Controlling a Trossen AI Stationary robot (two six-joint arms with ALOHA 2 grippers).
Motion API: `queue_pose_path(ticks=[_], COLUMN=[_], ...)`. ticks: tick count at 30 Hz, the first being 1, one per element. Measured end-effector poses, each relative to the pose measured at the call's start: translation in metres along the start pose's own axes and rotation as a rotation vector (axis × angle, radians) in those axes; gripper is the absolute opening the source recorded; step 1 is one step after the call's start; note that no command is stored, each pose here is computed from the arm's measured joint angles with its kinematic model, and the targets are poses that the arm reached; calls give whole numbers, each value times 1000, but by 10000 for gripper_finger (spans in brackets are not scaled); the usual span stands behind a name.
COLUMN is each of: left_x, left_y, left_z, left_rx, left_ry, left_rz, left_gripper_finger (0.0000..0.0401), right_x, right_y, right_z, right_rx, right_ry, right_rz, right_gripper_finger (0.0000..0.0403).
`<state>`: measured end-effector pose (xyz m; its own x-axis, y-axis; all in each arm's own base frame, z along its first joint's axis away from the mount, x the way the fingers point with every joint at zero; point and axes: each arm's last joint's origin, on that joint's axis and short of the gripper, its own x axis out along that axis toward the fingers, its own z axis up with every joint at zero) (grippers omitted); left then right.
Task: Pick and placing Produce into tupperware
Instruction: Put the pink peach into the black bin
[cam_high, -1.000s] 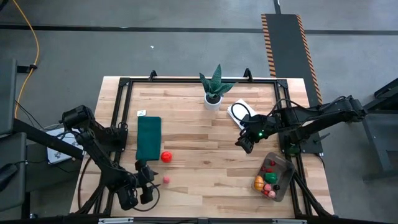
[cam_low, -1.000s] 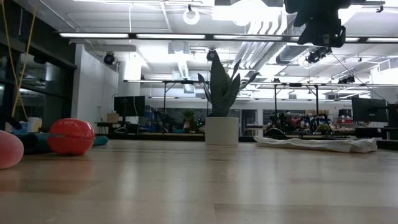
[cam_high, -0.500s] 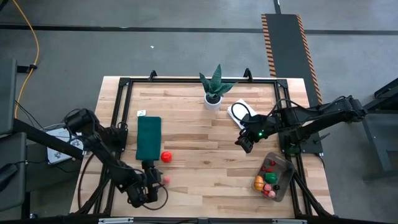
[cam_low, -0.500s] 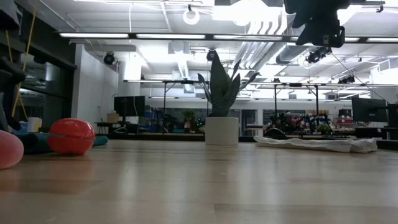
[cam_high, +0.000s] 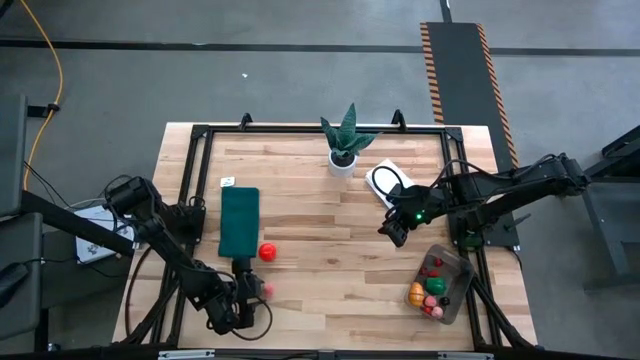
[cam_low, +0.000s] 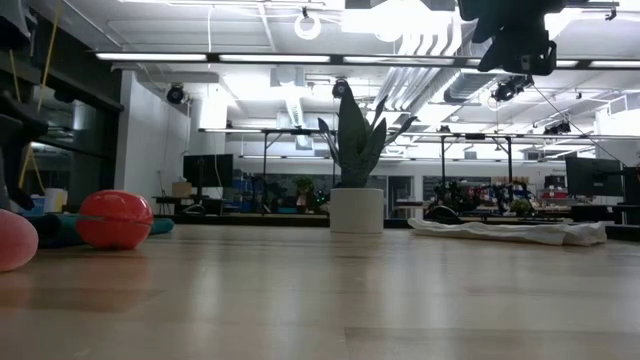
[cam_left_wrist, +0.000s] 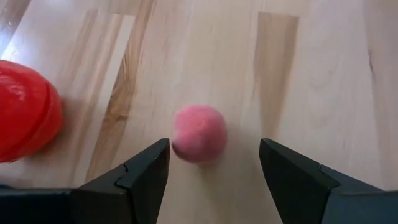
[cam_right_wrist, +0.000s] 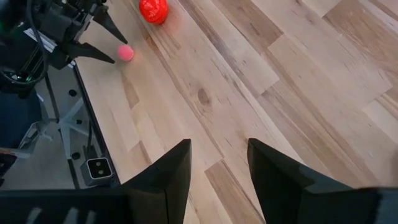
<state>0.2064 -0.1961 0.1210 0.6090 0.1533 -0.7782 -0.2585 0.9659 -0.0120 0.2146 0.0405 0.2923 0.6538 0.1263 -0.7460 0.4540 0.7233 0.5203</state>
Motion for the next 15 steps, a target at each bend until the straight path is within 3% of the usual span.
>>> queue_pose_path(ticks=[15], left_x=[15], left_y=[-1], left_z=[4], left_rx=[-16], left_ry=[-3], left_rz=[-7], left_gripper_finger=[236], right_x=[0], right_y=[0], right_z=[0], right_rx=[5], right_ry=[-3], right_rz=[4], right_gripper_finger=[149])
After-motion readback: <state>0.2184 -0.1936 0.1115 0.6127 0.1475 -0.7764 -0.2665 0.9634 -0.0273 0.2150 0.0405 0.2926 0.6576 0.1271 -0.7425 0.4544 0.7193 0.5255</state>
